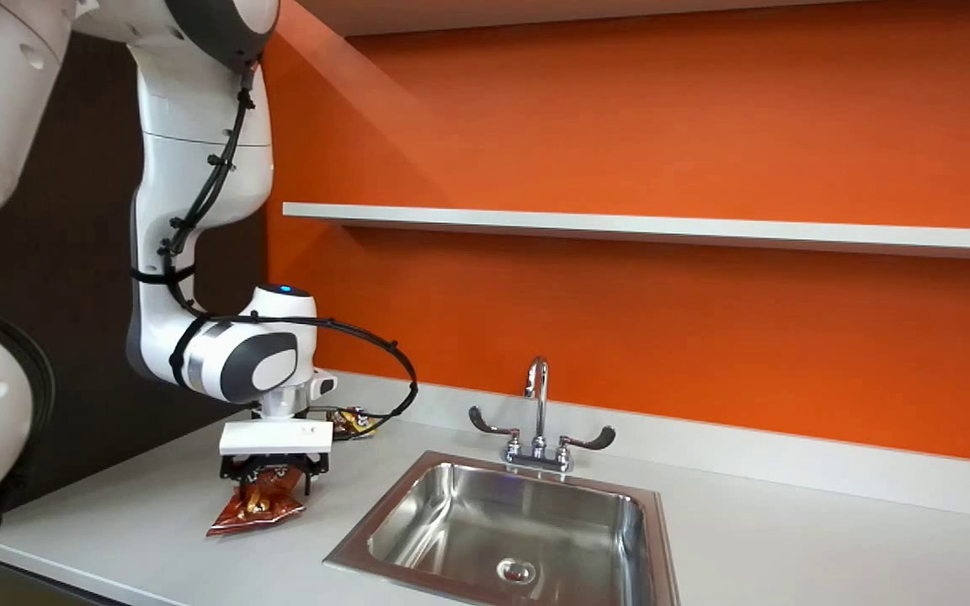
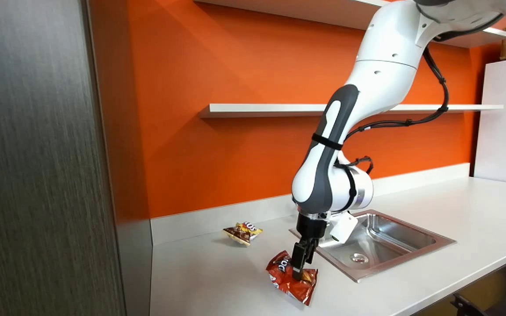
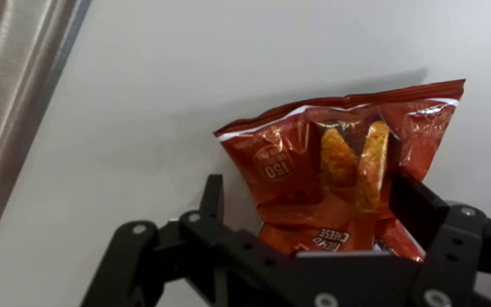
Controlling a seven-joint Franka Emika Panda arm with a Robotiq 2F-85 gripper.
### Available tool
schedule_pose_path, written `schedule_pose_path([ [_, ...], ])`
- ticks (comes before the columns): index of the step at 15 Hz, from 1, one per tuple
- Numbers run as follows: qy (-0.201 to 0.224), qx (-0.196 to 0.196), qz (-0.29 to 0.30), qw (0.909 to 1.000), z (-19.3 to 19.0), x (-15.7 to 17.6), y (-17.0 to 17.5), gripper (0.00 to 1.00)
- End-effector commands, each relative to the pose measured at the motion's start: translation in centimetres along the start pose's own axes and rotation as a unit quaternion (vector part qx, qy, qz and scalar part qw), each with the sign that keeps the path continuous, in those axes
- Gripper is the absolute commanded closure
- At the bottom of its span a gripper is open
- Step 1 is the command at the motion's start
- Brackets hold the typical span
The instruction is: Put the orange packet on the bottom shelf above the sink.
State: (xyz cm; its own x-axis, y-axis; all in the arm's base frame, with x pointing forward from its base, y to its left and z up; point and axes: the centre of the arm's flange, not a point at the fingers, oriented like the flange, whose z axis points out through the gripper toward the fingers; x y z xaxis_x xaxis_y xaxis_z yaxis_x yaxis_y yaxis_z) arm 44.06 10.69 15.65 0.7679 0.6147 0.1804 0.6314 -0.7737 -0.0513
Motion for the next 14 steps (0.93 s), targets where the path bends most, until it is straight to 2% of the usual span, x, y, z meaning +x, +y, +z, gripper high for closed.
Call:
schedule_pose_path([
  [1, 0.011, 0.000, -0.005, 0.9999, 0.34, 0.90, 0.15, 0.00],
  [3, 0.010, -0.002, -0.009, 0.9999, 0.42, 1.15, -0.05, 0.00],
  [4, 0.008, -0.004, -0.009, 0.9999, 0.52, 1.19, -0.12, 0.25],
  [5, 0.008, -0.005, -0.011, 0.9999, 0.53, 1.24, -0.19, 0.26],
  [14, 0.007, -0.026, 0.001, 0.9996, 0.02, 1.40, 0.12, 0.96],
])
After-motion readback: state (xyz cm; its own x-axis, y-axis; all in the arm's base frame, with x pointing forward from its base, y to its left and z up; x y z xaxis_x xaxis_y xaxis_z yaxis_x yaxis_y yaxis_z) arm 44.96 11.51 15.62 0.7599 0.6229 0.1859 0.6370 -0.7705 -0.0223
